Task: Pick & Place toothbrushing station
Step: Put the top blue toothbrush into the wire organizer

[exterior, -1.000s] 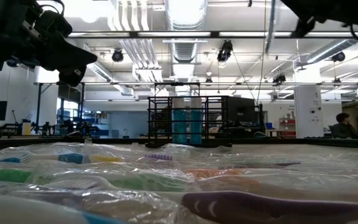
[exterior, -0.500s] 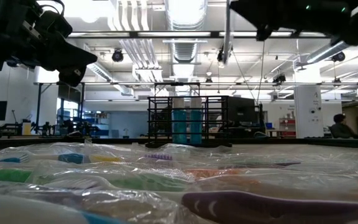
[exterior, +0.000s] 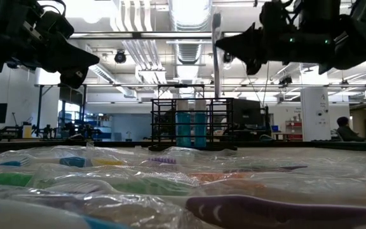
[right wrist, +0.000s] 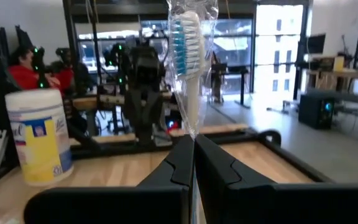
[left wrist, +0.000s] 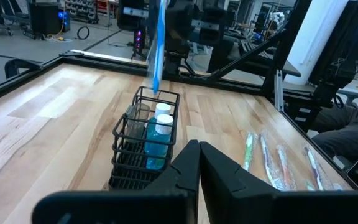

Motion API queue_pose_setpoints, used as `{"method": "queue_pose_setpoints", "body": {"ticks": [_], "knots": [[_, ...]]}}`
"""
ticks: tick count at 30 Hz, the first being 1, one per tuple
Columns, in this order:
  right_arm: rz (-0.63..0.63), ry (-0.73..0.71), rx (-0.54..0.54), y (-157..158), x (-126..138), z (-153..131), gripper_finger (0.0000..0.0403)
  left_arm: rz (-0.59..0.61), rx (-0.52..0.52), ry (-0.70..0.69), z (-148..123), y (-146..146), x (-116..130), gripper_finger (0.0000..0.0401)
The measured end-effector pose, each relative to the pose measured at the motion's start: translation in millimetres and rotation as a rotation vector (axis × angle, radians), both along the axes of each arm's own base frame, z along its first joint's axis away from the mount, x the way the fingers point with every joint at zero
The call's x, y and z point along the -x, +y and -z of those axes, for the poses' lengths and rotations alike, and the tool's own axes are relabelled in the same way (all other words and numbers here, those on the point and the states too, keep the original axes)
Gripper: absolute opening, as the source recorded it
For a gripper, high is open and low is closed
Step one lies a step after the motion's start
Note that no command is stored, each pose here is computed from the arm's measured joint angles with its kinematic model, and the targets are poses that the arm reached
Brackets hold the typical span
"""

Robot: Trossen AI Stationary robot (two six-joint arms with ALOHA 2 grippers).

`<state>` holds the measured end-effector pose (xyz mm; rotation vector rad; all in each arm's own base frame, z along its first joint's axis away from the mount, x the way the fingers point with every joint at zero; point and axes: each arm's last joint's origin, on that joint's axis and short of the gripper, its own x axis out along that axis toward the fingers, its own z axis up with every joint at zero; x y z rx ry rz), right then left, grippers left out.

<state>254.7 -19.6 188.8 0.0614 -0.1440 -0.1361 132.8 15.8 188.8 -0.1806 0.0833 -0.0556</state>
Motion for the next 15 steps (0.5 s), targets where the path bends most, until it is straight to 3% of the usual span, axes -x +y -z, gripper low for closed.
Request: {"method": "queue_pose_setpoints", "body": {"ticks": [15], "knots": [[0.083,0.117,-0.046,-3,-11,29,0.0008,-0.001,0.018,0.001,0,0,0,0.0014]]}}
